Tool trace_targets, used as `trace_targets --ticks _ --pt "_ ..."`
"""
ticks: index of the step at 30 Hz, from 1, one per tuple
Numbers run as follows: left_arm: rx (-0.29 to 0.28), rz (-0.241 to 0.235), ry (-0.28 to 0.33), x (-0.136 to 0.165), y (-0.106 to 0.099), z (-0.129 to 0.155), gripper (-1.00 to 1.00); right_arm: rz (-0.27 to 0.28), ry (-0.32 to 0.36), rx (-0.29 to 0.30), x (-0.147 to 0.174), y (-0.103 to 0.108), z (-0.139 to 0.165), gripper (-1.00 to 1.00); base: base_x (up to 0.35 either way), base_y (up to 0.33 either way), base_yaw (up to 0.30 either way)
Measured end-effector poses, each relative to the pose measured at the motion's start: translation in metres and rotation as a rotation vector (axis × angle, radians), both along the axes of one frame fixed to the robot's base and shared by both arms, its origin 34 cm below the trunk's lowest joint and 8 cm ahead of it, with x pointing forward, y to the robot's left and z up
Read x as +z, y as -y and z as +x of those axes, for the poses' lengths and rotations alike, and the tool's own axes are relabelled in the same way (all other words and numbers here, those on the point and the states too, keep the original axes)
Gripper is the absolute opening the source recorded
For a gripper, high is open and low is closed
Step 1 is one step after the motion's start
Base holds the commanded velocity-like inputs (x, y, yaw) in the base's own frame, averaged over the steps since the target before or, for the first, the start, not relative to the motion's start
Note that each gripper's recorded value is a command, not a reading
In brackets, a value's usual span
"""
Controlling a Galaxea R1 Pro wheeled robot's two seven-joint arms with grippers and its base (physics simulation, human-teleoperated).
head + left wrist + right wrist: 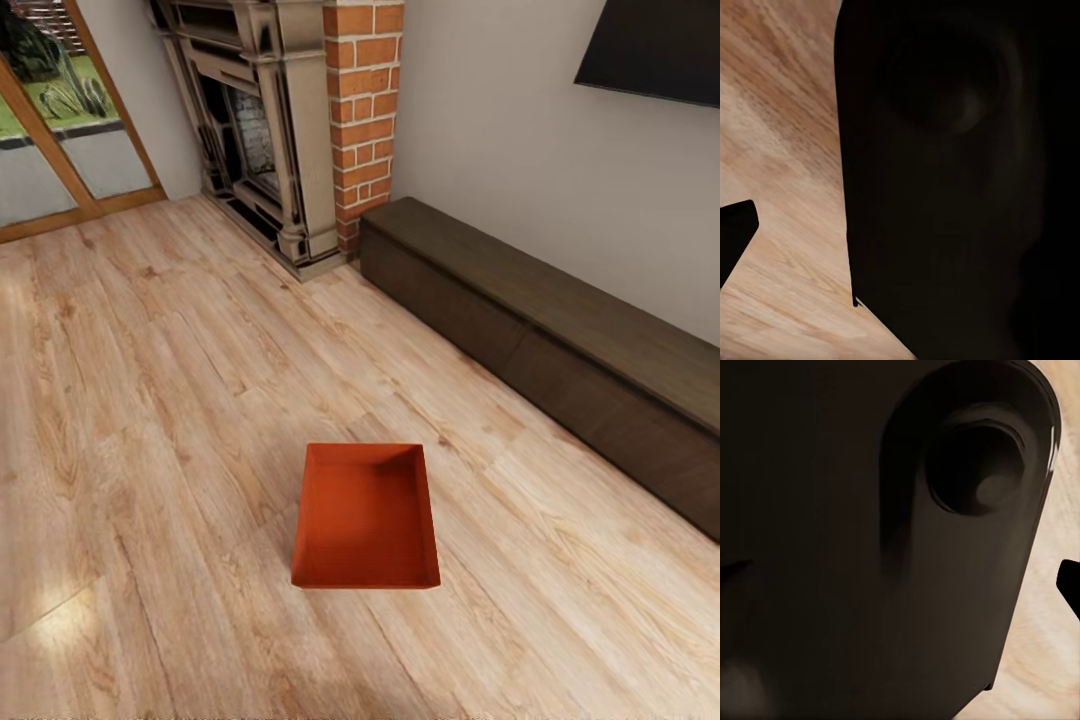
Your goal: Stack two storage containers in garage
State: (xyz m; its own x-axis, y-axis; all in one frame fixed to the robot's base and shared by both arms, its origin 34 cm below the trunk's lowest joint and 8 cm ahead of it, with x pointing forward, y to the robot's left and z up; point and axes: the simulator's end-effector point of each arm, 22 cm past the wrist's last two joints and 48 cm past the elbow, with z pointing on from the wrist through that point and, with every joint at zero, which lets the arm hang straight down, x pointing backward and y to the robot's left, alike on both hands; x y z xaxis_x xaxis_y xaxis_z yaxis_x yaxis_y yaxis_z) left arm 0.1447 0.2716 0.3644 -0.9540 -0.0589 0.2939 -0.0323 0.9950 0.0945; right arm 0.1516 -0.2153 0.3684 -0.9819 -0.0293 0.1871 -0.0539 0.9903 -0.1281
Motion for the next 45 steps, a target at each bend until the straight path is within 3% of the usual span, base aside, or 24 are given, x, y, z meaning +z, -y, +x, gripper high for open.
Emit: trace_targets --ticks 45 --pt "0.000 0.000 -0.053 0.000 0.000 -0.022 1.00 -0.001 -0.053 0.001 0.000 0.000 -0.022 1.00 0.000 0.000 0.000"
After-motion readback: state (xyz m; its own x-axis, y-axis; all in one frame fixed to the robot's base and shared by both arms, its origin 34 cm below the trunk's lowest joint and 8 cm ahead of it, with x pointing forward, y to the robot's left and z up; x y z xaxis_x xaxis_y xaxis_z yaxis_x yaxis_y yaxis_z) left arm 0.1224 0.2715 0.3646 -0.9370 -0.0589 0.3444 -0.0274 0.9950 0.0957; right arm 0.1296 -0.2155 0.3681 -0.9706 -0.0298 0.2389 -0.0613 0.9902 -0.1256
